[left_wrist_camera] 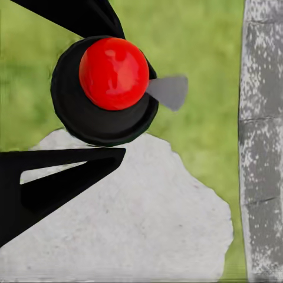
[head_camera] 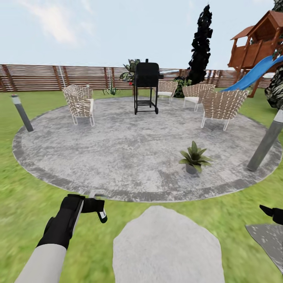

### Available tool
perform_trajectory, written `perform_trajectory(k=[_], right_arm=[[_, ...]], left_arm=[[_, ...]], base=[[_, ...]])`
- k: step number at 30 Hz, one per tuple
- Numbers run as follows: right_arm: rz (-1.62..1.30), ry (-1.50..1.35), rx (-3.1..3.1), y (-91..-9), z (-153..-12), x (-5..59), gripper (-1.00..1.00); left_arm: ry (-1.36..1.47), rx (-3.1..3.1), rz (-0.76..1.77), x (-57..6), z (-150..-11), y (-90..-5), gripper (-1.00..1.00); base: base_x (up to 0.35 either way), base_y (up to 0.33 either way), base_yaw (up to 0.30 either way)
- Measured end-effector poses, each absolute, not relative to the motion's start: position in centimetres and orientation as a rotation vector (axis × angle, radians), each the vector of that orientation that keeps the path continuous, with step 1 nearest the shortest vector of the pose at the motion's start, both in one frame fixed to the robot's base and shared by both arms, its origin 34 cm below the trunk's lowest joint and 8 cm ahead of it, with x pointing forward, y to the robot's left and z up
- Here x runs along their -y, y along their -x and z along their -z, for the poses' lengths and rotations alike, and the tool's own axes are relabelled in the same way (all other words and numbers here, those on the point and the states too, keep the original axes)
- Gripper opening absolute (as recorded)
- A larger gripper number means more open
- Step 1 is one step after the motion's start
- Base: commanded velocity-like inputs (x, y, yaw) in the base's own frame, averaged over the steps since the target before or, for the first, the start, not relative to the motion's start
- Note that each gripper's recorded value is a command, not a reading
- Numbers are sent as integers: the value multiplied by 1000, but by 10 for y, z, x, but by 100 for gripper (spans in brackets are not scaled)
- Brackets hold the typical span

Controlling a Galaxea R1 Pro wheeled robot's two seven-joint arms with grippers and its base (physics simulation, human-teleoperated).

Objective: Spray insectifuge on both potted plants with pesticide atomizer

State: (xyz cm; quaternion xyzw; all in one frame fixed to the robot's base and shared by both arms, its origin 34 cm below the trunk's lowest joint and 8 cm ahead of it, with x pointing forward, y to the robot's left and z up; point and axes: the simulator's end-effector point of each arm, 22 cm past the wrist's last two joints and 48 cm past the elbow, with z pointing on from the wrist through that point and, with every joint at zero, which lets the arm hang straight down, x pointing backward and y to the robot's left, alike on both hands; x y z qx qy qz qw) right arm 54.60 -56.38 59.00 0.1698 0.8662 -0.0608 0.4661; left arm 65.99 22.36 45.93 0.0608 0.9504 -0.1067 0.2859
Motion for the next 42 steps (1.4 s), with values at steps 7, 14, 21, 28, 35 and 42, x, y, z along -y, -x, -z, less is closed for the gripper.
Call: perform_trajectory(k=[7, 14, 21, 28, 35, 42], right_arm=[[148, -417, -2125, -546, -590, 564, 100], [147, -416, -2115, -545, -595, 564, 100], [147, -415, -2111, -545, -597, 564, 100], [146, -415, -2111, -545, -597, 564, 100], [146, -415, -2111, -545, -597, 564, 100], [146, -415, -2111, -545, -597, 564, 100]], left_arm=[[-165, -2539, 287, -222, -460, -660, -100], [-164, -2530, 285, -223, -465, -661, -100], [-164, -2526, 283, -224, -468, -661, -100], [-162, -2526, 283, -224, -468, -661, -100], [-162, -2525, 283, -224, -468, -661, -100], [-162, -2525, 283, -224, -468, -661, -100]], base=[[31, -347, 1], [3, -350, 9], [68, -350, 95], [106, -350, 235], [138, -350, 252], [142, -350, 159]])
